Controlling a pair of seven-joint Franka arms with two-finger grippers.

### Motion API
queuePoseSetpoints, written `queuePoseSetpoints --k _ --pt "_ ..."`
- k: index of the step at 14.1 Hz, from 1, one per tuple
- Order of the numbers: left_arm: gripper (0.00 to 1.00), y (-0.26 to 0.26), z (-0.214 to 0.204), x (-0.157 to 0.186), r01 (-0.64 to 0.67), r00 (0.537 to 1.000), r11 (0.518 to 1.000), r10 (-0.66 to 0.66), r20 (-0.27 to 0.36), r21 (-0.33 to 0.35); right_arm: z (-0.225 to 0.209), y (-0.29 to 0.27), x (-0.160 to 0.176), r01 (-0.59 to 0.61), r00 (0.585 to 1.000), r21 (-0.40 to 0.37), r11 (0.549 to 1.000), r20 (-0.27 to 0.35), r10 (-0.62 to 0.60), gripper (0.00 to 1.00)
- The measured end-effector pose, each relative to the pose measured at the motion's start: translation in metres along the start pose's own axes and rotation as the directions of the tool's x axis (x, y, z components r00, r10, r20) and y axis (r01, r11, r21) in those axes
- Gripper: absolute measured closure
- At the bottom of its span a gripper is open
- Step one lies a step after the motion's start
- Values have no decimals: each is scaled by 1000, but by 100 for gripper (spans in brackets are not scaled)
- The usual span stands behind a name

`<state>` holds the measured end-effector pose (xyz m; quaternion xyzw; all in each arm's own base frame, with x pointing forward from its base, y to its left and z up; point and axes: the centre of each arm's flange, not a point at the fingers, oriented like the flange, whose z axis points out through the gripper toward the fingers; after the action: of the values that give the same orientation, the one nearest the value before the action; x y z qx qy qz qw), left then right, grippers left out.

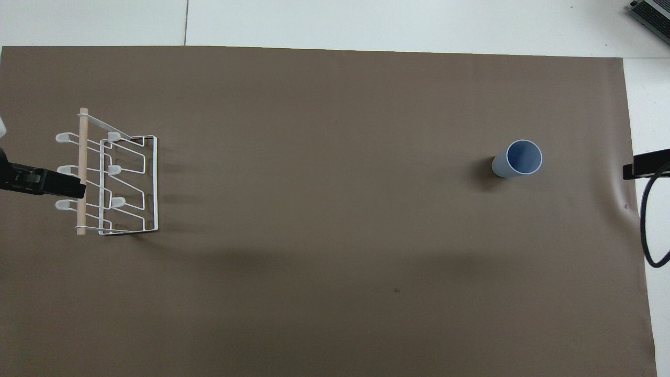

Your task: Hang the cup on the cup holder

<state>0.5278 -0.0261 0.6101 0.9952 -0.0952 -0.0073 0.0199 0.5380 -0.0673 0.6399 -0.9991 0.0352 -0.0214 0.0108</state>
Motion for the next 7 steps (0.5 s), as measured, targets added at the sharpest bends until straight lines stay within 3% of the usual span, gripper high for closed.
queuePoseSetpoints --k 3,7 --pt "0 0 0 0 7 1000 1000 -7 0 0 9 -7 -3 12 1000 1 1000 1 -12 0" --pt "0 0 0 0 8 1000 1000 -8 0 0 56 -27 -15 49 997 3 999 -52 -49 0"
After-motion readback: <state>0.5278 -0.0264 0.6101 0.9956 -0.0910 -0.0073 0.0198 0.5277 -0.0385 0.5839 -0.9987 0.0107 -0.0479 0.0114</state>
